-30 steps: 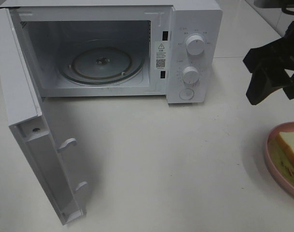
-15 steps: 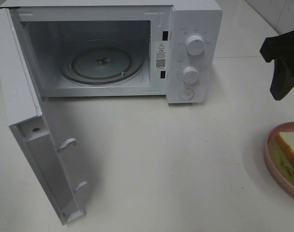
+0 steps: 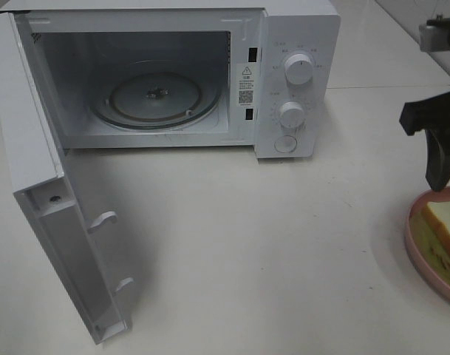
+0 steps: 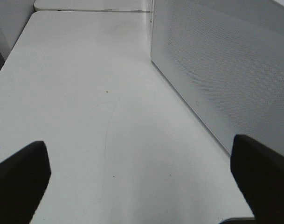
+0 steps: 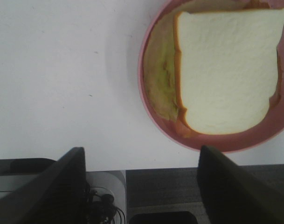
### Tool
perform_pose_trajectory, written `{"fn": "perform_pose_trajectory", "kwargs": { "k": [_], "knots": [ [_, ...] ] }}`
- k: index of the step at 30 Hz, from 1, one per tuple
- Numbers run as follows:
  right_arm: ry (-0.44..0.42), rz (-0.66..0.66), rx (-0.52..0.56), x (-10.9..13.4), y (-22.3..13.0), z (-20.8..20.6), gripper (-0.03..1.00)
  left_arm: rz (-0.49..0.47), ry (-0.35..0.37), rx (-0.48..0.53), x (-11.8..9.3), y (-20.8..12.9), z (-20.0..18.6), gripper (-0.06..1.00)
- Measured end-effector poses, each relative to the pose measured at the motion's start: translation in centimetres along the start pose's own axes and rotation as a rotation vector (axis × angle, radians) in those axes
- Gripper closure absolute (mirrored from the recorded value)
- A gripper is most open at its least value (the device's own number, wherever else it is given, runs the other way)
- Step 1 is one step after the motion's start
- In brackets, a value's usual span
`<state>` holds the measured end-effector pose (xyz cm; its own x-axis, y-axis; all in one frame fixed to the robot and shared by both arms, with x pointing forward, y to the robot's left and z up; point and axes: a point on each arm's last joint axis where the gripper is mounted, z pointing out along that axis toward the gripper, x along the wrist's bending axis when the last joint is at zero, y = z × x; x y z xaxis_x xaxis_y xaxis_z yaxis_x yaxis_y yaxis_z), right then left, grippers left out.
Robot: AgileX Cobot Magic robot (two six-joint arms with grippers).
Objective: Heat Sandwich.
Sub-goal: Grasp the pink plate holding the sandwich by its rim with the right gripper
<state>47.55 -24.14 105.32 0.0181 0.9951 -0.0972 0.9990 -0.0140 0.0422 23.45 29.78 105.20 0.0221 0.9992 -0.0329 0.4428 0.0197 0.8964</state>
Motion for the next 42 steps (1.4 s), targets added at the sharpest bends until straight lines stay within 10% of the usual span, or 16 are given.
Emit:
{"fn": "perform_pose_trajectory", "kwargs": {
  "k": [42],
  "knots": [
    [0.045, 0.013, -0.011, 0.8, -0.1, 4.6, 0.32, 0.0, 0.0, 0.0, 0.0, 0.0, 0.0, -0.03]
  ]
}}
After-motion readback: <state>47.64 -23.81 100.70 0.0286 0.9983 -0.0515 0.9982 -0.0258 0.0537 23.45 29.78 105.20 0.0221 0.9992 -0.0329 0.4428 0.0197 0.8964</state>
